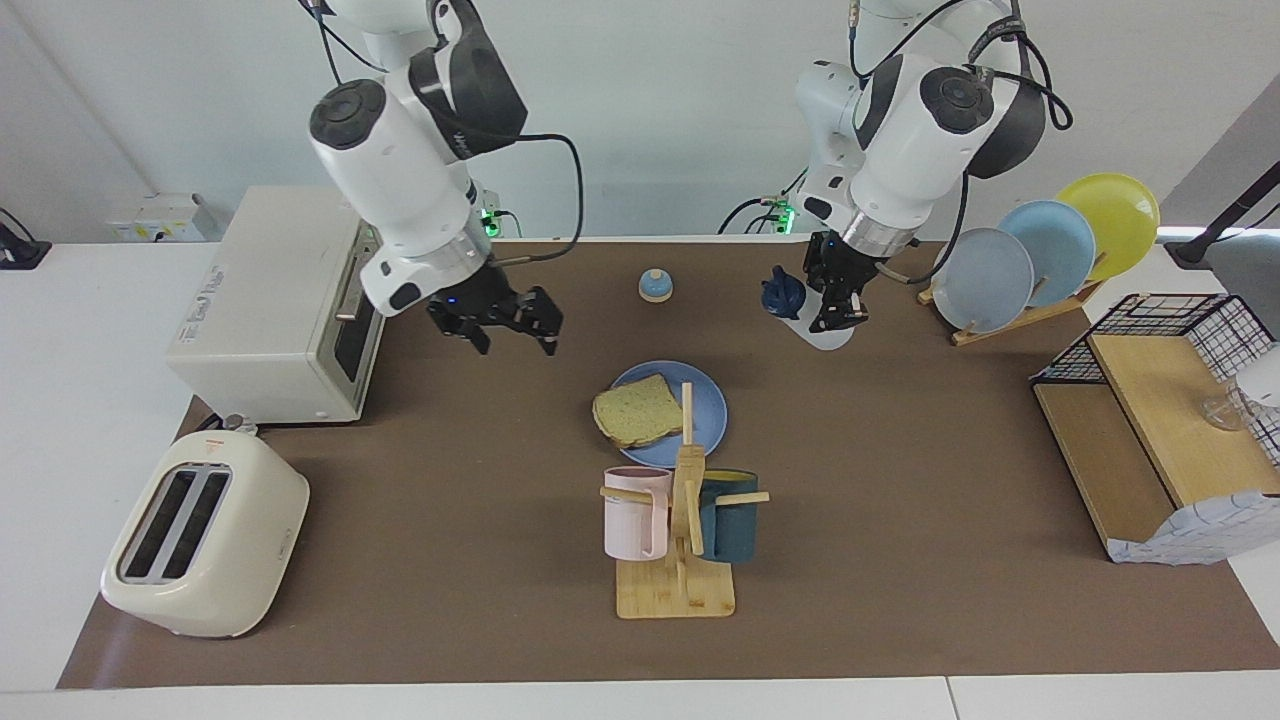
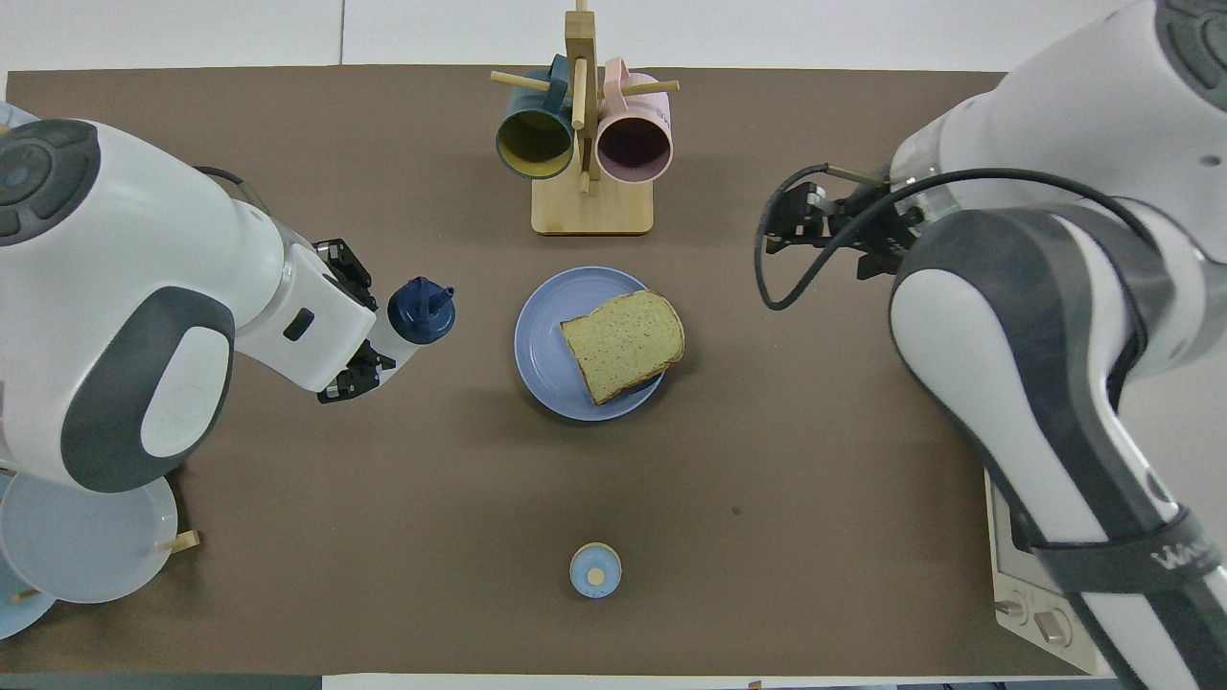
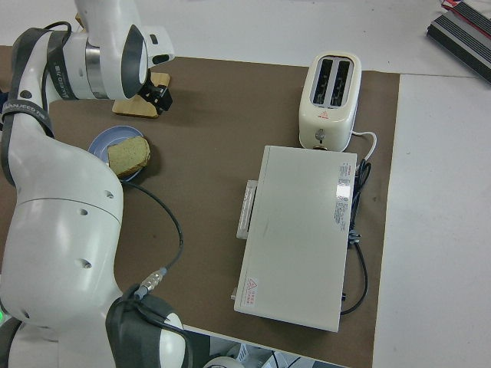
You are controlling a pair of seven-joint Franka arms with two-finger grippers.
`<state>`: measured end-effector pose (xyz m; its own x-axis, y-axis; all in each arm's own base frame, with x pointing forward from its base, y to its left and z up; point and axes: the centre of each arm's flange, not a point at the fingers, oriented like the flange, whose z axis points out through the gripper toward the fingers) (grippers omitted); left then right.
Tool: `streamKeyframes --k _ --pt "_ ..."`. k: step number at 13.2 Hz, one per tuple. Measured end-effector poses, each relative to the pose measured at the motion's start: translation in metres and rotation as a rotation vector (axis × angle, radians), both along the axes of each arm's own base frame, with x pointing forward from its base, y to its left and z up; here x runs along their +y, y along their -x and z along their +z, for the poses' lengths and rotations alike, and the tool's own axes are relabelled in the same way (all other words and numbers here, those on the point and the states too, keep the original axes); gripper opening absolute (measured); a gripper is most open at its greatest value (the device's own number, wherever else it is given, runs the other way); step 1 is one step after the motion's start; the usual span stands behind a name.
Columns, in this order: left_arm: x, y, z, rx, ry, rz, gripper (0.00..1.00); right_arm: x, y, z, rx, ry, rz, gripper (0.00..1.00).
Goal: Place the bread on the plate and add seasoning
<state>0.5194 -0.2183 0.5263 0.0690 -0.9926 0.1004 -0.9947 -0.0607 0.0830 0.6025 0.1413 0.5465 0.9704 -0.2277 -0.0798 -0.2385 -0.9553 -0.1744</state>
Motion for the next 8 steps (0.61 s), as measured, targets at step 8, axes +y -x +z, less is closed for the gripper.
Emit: streamKeyframes --k 8 --pt "-0.094 0.018 -0.019 -0.253 -0.342 -0.109 0.44 -0.108 0.06 0.073 0.067 0.198 0.15 1.0"
